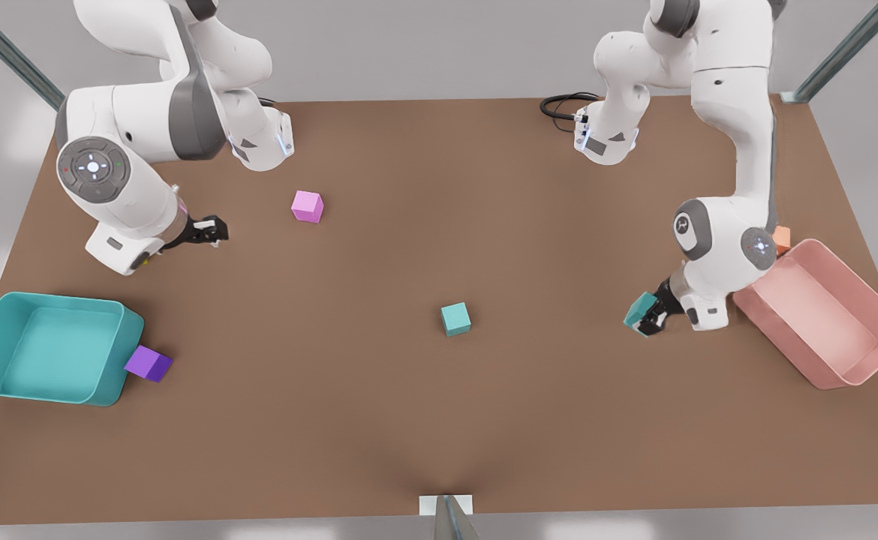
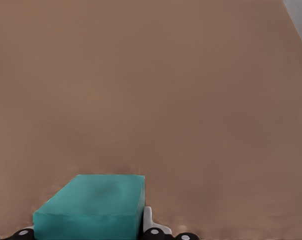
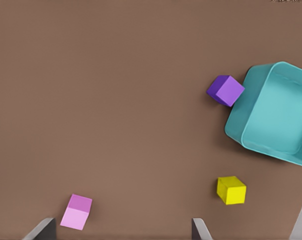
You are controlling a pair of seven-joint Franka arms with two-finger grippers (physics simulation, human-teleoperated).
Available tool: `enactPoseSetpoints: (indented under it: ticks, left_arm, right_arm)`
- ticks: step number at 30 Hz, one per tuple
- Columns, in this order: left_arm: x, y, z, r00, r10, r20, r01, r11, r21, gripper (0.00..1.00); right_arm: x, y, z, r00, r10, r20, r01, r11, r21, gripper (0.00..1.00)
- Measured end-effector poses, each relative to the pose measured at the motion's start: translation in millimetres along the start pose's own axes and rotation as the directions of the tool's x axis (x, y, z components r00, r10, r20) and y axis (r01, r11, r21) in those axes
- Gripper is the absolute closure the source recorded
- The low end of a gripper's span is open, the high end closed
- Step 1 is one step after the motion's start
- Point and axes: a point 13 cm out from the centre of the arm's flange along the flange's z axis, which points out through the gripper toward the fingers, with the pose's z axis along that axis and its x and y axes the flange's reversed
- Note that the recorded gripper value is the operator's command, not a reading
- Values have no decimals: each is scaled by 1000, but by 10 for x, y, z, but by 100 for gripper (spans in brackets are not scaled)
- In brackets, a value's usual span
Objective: Stack the two blue cubes on top of each other
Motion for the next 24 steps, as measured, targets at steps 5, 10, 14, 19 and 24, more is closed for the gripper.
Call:
enactPoseSetpoints:
  ticks: [5,10,14,19,24]
  left_arm:
    - [1925,-1824,530,931,362,-35,-364,929,-61,63]
    - [2571,-1916,1047,933,345,-99,-357,923,-143,63]
    - [2913,-1810,1290,944,306,-126,-326,924,-198,63]
    - [2916,-1816,1413,966,233,-109,-251,946,-205,63]
    - [2852,-1836,1492,981,170,-89,-185,962,-200,63]
  right_arm:
    - [0,-11,4,1000,-21,-1,21,1000,4,0]
    - [-6,-8,20,999,-39,-4,39,999,4,0]
    - [-17,-3,41,999,-50,-9,50,999,3,0]
    - [-31,4,61,998,-61,-12,61,998,1,0]
    - [-37,16,67,997,-70,-12,70,998,-3,0]
